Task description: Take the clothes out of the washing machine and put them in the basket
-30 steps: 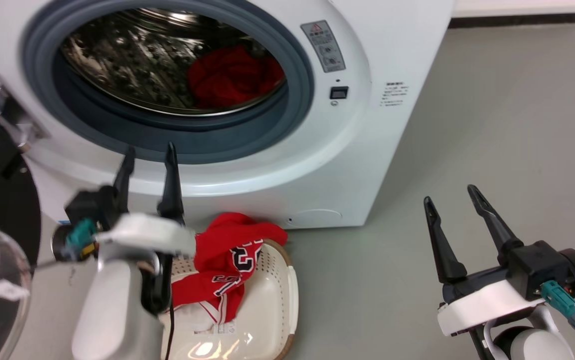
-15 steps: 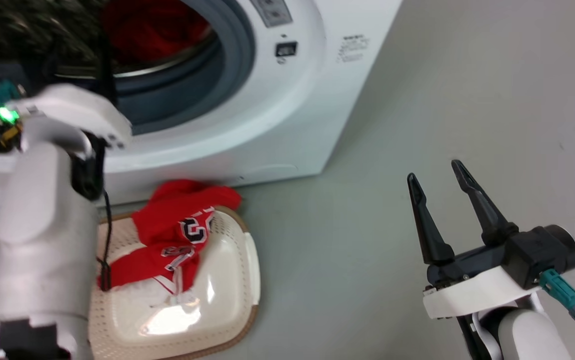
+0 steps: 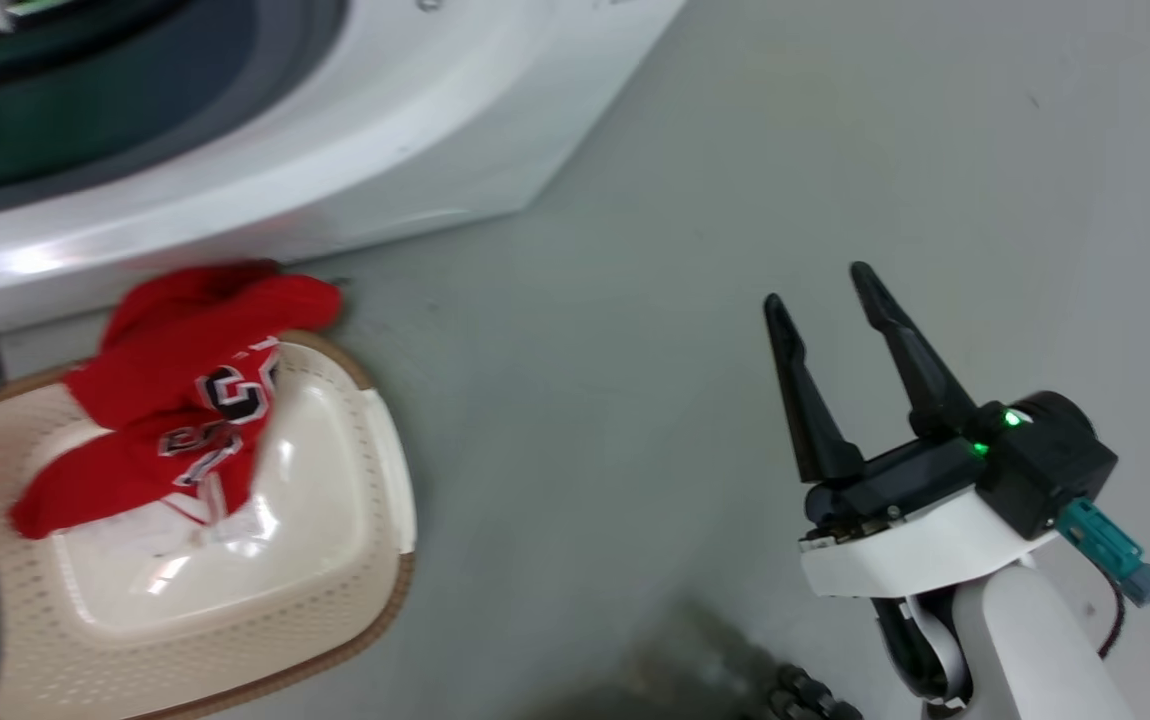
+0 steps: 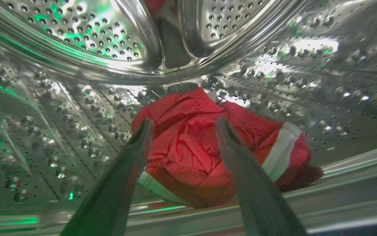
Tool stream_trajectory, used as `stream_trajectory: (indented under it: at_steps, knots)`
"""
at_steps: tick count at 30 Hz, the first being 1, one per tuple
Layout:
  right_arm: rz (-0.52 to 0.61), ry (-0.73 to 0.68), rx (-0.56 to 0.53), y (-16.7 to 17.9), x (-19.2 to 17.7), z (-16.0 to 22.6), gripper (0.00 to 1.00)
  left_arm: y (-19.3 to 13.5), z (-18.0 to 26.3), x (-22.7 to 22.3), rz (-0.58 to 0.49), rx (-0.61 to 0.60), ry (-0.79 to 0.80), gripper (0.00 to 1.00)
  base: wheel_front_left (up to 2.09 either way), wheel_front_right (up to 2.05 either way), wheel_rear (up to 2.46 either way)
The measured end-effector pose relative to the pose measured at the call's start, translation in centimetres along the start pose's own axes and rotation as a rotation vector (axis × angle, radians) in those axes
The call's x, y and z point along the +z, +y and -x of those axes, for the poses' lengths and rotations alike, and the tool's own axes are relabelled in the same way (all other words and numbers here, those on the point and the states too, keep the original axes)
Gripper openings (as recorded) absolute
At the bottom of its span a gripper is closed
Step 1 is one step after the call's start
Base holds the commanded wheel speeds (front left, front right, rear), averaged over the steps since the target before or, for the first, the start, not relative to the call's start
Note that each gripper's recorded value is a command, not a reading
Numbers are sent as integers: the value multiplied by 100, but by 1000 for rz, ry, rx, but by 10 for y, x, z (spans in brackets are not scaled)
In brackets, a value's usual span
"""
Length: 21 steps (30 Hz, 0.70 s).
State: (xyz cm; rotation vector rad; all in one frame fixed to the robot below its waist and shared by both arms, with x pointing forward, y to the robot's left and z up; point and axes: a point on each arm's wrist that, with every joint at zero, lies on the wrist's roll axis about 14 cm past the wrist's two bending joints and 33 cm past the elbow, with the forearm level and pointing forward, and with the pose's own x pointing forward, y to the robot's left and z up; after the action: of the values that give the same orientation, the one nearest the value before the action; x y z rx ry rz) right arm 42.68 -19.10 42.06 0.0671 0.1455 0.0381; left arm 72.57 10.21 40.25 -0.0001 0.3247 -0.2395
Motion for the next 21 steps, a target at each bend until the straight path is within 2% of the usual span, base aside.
stream_trajectory:
  at_steps: [11, 21]
  knots:
    - [-23, 133, -65, -18, -43, 8, 100, -9, -65, -68, 83, -18, 315, 100, 0, 0, 0]
    - [-28, 176, -95, -24, -55, 14, 100, -19, -78, -105, 89, -27, 497, 100, 0, 0, 0]
